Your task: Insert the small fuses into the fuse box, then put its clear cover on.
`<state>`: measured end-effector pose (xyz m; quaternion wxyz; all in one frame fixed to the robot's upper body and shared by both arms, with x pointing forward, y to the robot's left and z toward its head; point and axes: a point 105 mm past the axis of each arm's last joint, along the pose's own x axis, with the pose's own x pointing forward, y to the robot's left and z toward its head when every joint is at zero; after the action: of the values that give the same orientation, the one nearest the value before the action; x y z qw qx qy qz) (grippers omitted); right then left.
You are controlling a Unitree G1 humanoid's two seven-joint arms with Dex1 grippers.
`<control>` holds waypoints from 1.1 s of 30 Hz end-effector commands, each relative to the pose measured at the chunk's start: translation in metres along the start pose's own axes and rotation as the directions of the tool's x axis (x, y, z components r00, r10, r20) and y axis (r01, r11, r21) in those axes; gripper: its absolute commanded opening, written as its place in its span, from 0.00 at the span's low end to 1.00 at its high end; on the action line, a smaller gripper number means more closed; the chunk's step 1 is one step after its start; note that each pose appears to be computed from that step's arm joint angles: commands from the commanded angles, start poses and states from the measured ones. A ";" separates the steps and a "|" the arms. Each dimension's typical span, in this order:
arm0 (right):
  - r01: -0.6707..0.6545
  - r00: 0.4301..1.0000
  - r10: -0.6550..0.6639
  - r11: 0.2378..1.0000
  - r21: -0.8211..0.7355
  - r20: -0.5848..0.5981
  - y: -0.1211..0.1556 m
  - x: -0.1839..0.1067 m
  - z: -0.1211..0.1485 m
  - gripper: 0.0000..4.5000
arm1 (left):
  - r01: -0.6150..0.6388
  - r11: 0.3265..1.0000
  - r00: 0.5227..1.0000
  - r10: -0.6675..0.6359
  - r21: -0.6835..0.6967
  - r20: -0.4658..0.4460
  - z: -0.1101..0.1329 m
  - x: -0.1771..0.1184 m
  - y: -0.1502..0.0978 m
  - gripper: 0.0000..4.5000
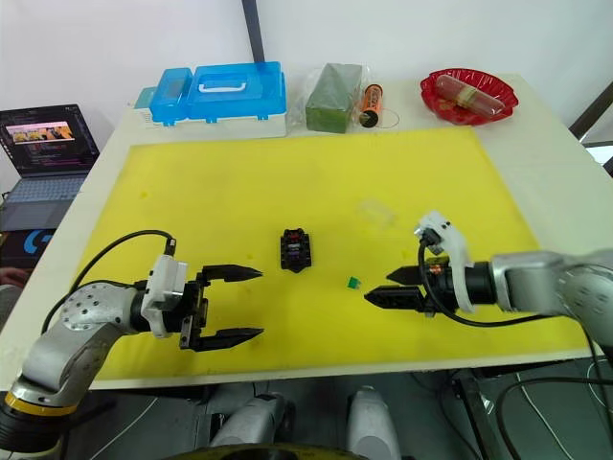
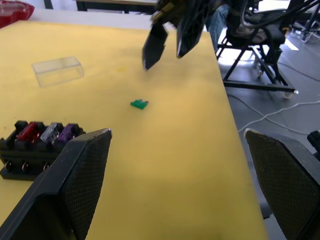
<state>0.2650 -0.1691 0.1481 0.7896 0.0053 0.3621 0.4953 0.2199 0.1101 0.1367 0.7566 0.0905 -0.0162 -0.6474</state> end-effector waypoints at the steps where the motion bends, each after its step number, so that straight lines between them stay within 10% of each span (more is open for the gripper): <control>1: -0.080 0.993 0.068 0.989 -0.121 -0.097 -0.011 0.006 -0.001 0.79 | 0.021 0.999 1.000 -0.021 0.042 0.004 0.003 0.002 -0.003 1.00; 12: -0.172 0.969 0.134 0.969 -0.178 -0.206 -0.031 0.022 0.013 0.20 | 0.017 0.999 1.000 -0.017 0.046 0.011 0.002 0.006 -0.006 1.00; 33: -0.228 0.944 0.191 0.967 -0.114 -0.270 -0.037 0.041 0.022 0.20 | 0.019 0.999 1.000 -0.020 0.050 0.020 0.012 0.012 -0.008 1.00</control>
<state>0.3133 -0.1507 0.1185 0.6765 -0.0659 0.4328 0.5921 0.2172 0.0995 0.1403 0.7546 0.1009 -0.0270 -0.6479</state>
